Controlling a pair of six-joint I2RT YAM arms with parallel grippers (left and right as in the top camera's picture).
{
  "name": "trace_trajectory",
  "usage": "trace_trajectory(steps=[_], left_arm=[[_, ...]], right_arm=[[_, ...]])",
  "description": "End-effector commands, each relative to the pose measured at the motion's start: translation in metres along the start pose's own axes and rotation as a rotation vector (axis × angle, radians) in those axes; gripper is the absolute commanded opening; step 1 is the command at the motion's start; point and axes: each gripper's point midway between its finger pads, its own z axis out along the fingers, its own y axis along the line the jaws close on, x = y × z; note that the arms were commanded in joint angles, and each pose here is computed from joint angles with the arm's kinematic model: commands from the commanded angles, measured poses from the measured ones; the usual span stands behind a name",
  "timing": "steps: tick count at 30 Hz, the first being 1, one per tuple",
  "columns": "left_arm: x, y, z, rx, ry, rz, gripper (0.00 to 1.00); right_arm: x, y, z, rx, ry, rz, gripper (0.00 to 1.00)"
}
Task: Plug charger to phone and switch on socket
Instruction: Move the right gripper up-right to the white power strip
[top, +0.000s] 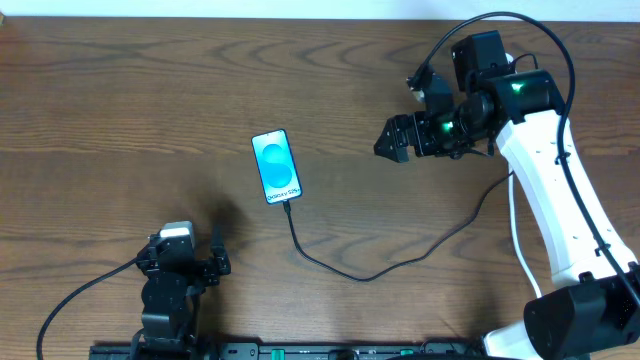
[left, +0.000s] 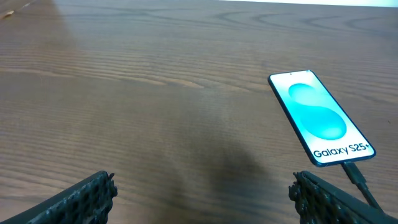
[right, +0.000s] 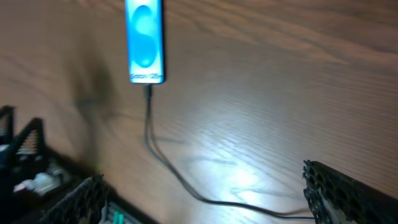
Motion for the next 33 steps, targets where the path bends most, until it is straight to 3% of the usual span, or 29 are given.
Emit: trace_trajectory(steps=[1, 9, 11, 13, 14, 15, 16, 27, 33], left_arm=[[0.006, 0.001, 0.003, -0.009, 0.008, 0.003, 0.93], [0.006, 0.001, 0.003, -0.009, 0.008, 0.003, 0.93], [0.006, 0.001, 0.003, -0.009, 0.008, 0.003, 0.93], [0.006, 0.001, 0.003, -0.009, 0.008, 0.003, 0.93], [0.006, 0.001, 0.003, -0.009, 0.007, 0.003, 0.93], [0.006, 0.001, 0.003, -0.009, 0.008, 0.003, 0.93], [0.006, 0.001, 0.003, -0.009, 0.008, 0.003, 0.93], [0.006, 0.001, 0.003, -0.009, 0.008, 0.003, 0.93], [0.006, 0.001, 0.003, -0.009, 0.008, 0.003, 0.93]], right_arm=[[-0.007, -0.019, -0.006, 0.132, -0.042, 0.018, 0.99], [-0.036, -0.056, -0.022, 0.247, -0.171, 0.052, 0.99], [-0.043, -0.074, -0.032, 0.262, -0.212, 0.091, 0.93], [-0.047, -0.09, -0.042, 0.273, -0.249, 0.146, 0.76], [-0.05, -0.099, -0.048, 0.271, -0.27, 0.171, 0.36], [-0.052, -0.108, -0.053, 0.269, -0.292, 0.197, 0.04], [-0.054, -0.115, -0.059, 0.265, -0.312, 0.217, 0.01], [-0.065, -0.207, -0.114, 0.303, -0.511, 0.401, 0.01], [-0.074, -0.269, -0.11, 0.292, -0.578, 0.507, 0.01]])
